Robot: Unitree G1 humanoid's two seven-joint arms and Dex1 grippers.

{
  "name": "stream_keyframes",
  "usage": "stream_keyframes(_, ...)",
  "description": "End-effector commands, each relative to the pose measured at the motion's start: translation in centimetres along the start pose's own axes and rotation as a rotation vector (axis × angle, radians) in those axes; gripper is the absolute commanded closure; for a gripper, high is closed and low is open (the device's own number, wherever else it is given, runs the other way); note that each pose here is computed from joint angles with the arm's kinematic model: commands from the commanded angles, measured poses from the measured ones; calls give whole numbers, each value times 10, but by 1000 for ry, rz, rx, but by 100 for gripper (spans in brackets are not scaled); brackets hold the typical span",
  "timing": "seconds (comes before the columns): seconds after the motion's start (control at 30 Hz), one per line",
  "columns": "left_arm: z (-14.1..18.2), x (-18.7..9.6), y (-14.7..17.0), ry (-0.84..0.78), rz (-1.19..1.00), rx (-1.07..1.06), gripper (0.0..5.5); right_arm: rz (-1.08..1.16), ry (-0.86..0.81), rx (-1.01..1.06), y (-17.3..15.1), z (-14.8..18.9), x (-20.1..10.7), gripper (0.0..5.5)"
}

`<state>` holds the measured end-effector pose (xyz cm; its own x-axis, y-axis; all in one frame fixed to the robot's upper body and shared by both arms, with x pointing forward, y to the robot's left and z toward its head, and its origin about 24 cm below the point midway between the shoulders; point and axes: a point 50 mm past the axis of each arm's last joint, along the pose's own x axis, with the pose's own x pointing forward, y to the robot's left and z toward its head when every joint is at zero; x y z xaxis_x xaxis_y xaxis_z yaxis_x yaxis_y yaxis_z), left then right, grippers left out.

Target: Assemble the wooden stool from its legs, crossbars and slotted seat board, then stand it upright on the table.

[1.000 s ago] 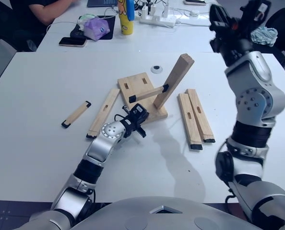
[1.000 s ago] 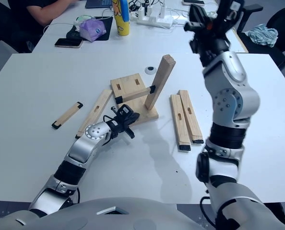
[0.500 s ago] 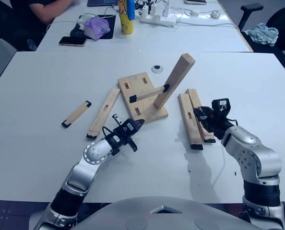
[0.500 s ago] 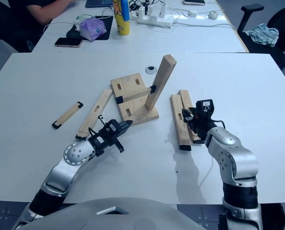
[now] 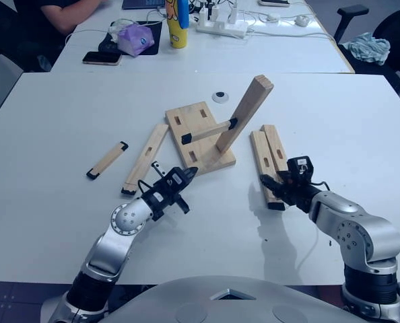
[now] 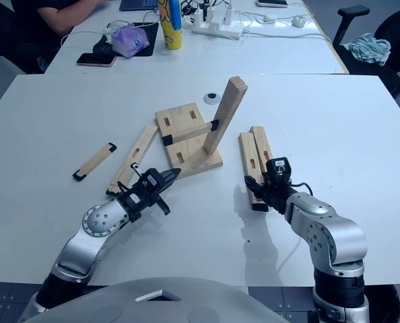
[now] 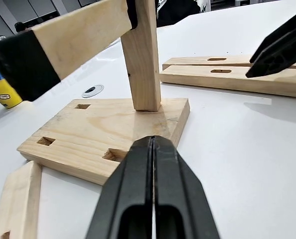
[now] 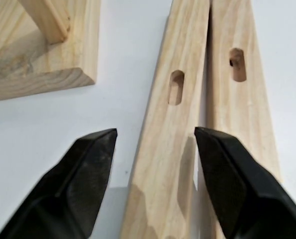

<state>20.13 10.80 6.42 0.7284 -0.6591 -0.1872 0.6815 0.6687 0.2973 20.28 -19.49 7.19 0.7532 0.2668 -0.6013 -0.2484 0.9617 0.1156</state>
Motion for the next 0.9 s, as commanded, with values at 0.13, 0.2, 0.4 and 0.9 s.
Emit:
stream_keyframes(0.13,12,5,9,-62,14,37,550,-55,79,-28,3,-13,5,259)
stream_keyframes(0.2,12,6,8,-57,-1,40,550,-74,94,-38,3,-17,6,259)
stream_keyframes(0.4,11,7,9,-57,-19,48,550,-72,145,-49,6,-26,13,278)
stream_keyframes(0.9,10,9,6,-58,-22,36,550,-21,156,-62,12,-24,17,383)
